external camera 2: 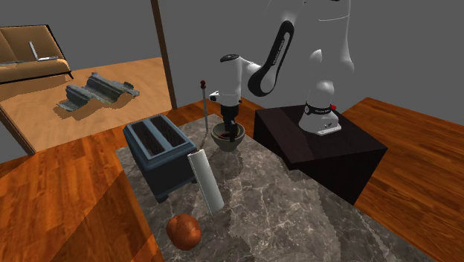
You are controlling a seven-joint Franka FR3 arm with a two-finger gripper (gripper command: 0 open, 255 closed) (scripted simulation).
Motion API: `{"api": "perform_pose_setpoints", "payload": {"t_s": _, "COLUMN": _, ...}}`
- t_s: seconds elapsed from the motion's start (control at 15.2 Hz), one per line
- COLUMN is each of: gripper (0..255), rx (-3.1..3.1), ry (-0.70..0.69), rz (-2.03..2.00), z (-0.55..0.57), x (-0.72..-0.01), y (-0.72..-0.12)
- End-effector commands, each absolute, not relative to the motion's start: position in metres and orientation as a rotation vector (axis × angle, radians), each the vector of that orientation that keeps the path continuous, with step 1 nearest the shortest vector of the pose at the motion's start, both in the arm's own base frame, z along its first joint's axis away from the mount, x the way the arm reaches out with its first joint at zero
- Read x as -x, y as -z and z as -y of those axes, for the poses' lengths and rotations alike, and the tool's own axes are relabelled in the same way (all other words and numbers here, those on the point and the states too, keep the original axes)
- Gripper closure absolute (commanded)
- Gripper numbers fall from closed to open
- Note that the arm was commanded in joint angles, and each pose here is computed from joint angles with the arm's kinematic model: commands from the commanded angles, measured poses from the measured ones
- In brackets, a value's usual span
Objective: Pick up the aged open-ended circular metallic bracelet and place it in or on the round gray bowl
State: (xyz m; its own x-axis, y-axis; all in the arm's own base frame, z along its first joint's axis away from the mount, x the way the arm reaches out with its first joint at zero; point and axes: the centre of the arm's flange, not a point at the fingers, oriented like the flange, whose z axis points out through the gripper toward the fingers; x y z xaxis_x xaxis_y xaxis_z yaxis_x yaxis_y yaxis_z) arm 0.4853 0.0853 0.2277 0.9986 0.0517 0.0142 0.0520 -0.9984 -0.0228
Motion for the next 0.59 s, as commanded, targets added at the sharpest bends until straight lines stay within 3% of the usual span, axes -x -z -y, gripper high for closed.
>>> {"api": "perform_pose_setpoints", "payload": {"t_s": 0.0, "gripper": 0, "rx": 3.117, "ry": 0.021, "rz": 0.081, "z": -0.086, "x": -0.484, "y": -0.227}}
{"api": "perform_pose_setpoints", "payload": {"t_s": 0.26, "gripper": 0, "rx": 3.117, "ry": 0.021, "rz": 0.081, "z": -0.084, "x": -0.484, "y": -0.277}}
{"api": "perform_pose_setpoints", "payload": {"t_s": 0.53, "gripper": 0, "rx": 3.117, "ry": 0.021, "rz": 0.081, "z": -0.084, "x": -0.484, "y": -0.277}}
